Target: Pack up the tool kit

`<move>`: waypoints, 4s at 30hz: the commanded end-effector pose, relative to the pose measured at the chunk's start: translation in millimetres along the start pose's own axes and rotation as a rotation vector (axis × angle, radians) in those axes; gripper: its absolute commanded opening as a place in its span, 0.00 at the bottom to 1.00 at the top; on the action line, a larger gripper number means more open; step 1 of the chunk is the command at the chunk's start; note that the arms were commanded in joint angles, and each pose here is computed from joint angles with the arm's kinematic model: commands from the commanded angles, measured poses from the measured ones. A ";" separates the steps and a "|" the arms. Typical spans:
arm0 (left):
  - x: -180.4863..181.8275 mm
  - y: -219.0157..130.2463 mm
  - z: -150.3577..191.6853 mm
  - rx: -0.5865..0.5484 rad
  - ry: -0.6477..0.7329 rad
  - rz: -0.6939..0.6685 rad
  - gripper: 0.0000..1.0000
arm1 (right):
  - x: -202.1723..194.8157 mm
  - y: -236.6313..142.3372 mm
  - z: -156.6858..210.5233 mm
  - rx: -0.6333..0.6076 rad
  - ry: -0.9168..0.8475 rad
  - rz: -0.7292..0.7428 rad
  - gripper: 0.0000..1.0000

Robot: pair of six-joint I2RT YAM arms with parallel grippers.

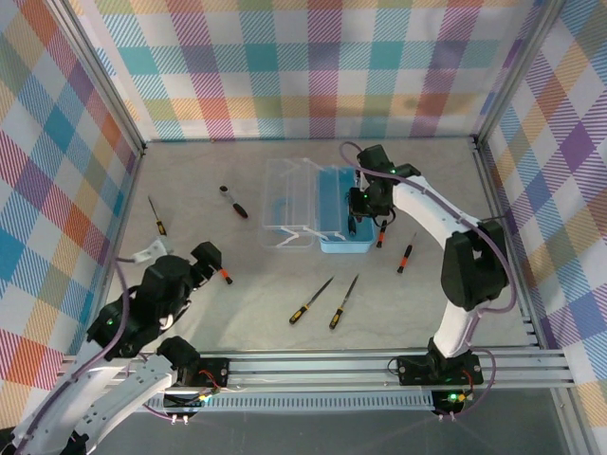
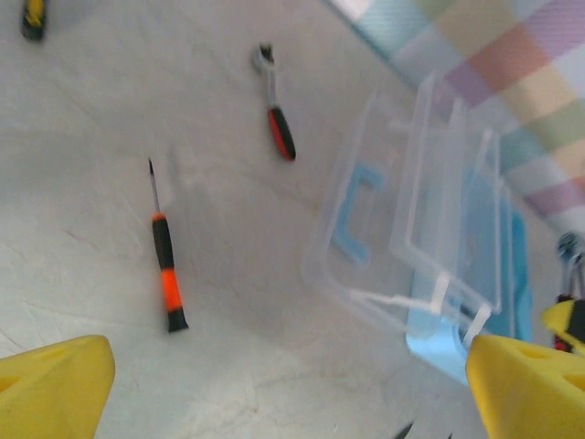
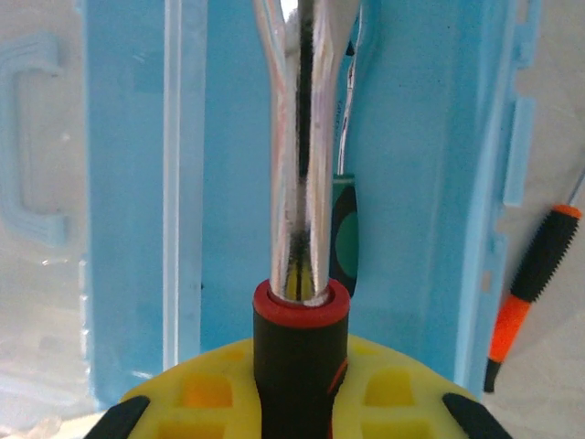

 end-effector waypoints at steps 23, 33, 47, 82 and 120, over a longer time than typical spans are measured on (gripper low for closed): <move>14.2 -11.5 -5.5 -0.014 -0.019 -0.041 0.97 | -20.6 64.5 -7.6 0.156 0.091 -0.047 0.10; 10.1 -20.5 -11.4 -0.017 -0.007 -0.022 0.97 | -25.0 69.8 -8.4 0.173 0.156 -0.057 0.20; 4.4 -27.8 -15.0 -0.005 0.015 -0.014 0.97 | -26.8 30.0 -23.7 0.111 0.161 -0.020 0.35; -98.2 138.9 -27.5 0.263 0.136 -0.238 0.87 | -7.0 -107.8 142.3 -0.195 0.247 -0.110 0.40; 13.8 387.2 -17.9 0.424 0.196 -0.674 0.03 | 6.9 -104.3 123.2 -0.209 0.242 -0.215 0.44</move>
Point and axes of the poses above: each hand's point on the last joint's axis, 136 mm out from that joint toward the fingers, its own y axis out along the fingers, its own x axis along the line the jaws close on, z = x × y, the point moved 4 cm from there along -y, back along the fingers, and after that the axes turned 15 degrees about -y, right-handed, at the moved point
